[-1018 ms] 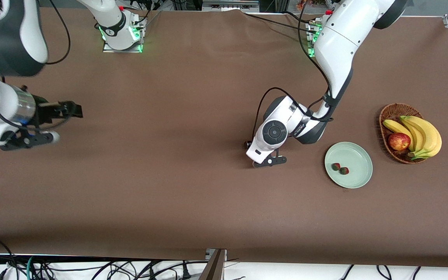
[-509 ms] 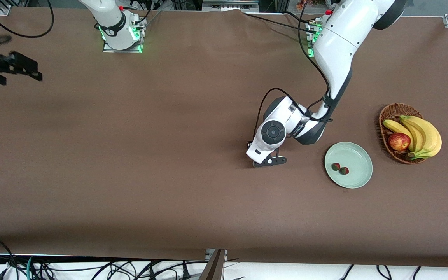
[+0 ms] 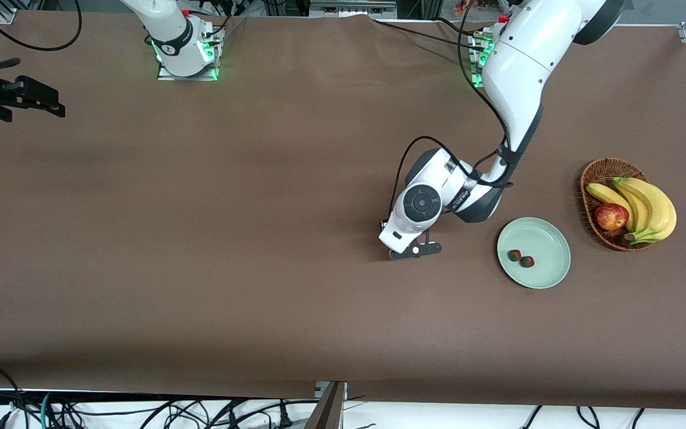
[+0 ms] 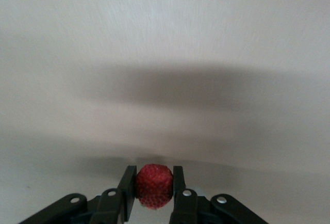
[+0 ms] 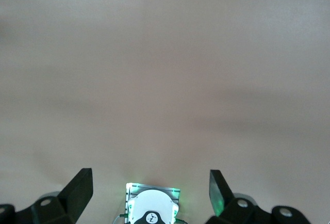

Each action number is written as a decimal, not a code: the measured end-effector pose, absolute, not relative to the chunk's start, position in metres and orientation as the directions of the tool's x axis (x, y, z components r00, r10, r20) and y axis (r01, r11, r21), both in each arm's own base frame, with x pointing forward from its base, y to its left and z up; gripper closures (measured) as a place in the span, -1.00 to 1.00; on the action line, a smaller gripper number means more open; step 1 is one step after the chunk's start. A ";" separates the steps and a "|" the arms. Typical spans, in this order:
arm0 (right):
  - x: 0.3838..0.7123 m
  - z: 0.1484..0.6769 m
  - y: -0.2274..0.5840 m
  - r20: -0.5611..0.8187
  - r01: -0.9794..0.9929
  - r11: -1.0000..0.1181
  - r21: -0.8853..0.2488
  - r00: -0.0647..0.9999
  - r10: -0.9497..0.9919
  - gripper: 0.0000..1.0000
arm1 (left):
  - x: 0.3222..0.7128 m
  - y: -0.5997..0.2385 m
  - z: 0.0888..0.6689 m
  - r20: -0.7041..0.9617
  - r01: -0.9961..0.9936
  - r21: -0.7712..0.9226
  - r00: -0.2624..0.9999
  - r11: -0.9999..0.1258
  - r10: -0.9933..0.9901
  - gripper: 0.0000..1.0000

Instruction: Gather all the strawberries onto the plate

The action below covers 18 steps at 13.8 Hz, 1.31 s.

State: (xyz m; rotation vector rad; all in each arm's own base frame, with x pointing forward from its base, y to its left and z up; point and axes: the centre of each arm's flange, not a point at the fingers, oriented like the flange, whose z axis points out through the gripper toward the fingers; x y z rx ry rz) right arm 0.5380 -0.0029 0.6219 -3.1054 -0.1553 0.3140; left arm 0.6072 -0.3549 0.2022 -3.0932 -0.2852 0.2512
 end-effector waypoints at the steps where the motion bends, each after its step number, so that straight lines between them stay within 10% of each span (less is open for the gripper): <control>1: 0.538 0.621 -0.001 -0.203 0.096 -0.995 -0.026 0.974 0.099 -1.00 | 0.617 -0.346 0.218 -0.159 0.193 -0.050 0.967 -0.980 0.199 0.35; 8: 0.537 0.617 0.011 -0.215 0.031 -1.000 -0.002 0.976 0.031 -1.00 | 0.682 -0.204 0.314 -0.234 -0.009 -0.045 0.972 -0.999 0.002 0.35; 18: 0.540 0.614 0.001 -0.216 0.021 -1.000 0.014 0.976 0.017 -1.00 | 0.700 -0.024 0.259 -0.284 -0.362 0.038 0.890 -0.931 -0.357 0.35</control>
